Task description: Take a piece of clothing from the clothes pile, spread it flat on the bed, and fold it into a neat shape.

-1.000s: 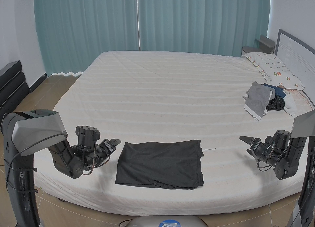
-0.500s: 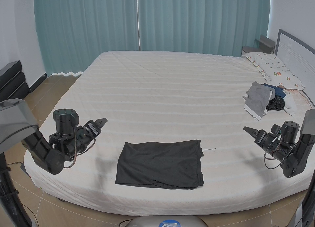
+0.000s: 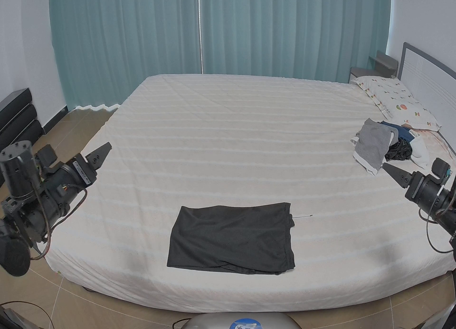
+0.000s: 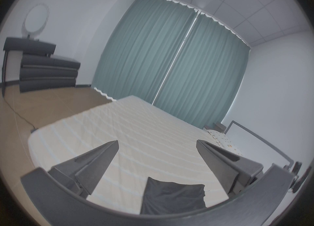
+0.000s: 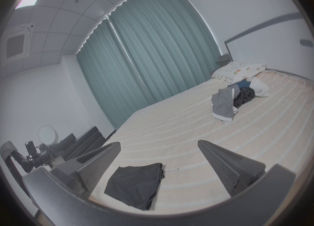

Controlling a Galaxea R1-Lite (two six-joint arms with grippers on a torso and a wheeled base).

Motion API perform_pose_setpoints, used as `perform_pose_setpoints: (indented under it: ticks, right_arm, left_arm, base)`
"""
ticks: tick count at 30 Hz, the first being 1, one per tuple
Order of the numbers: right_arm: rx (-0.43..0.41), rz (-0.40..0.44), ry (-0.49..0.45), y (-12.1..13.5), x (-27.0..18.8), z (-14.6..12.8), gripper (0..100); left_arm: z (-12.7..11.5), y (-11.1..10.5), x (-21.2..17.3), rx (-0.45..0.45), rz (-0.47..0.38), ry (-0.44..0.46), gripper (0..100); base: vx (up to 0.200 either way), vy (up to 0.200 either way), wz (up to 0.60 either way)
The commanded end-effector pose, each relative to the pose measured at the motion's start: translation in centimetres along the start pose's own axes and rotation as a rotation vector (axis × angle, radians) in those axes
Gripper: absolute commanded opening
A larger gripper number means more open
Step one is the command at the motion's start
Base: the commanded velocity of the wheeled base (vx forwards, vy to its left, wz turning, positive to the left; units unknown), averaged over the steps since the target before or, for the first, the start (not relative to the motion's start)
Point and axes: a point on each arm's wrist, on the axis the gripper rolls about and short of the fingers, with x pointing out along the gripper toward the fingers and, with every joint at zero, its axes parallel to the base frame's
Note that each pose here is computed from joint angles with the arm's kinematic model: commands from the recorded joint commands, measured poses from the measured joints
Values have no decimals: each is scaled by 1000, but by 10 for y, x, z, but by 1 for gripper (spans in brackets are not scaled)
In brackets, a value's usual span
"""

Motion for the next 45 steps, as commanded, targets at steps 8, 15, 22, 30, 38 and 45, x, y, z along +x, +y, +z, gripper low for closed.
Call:
perform_pose_setpoints:
  ticks: [8,15,22,30,38,45]
  right_arm:
    - [-306,88,-109,48,-200,-32,100]
    - [-449,83,-126,42,-234,-69,100]
    - [-480,67,-157,37,-239,-79,100]
    - [-566,-132,-175,25,-228,-89,100]
    - [-667,-169,-203,13,-214,-105,100]
    - [-646,-208,-209,12,-214,-105,100]
  left_arm:
    - [19,20,-186,368,52,-302,100]
    - [-3,39,-233,480,118,-333,100]
    - [-20,51,-253,519,143,-372,100]
    - [-29,58,-252,509,266,-404,100]
    - [-30,54,-256,522,405,-439,100]
    - [-55,65,-253,546,400,-373,100]
  base:
    - [0,0,0]
    - [0,0,0]
    - [0,0,0]
    - [0,0,0]
    - [0,0,0]
    - [0,0,0]
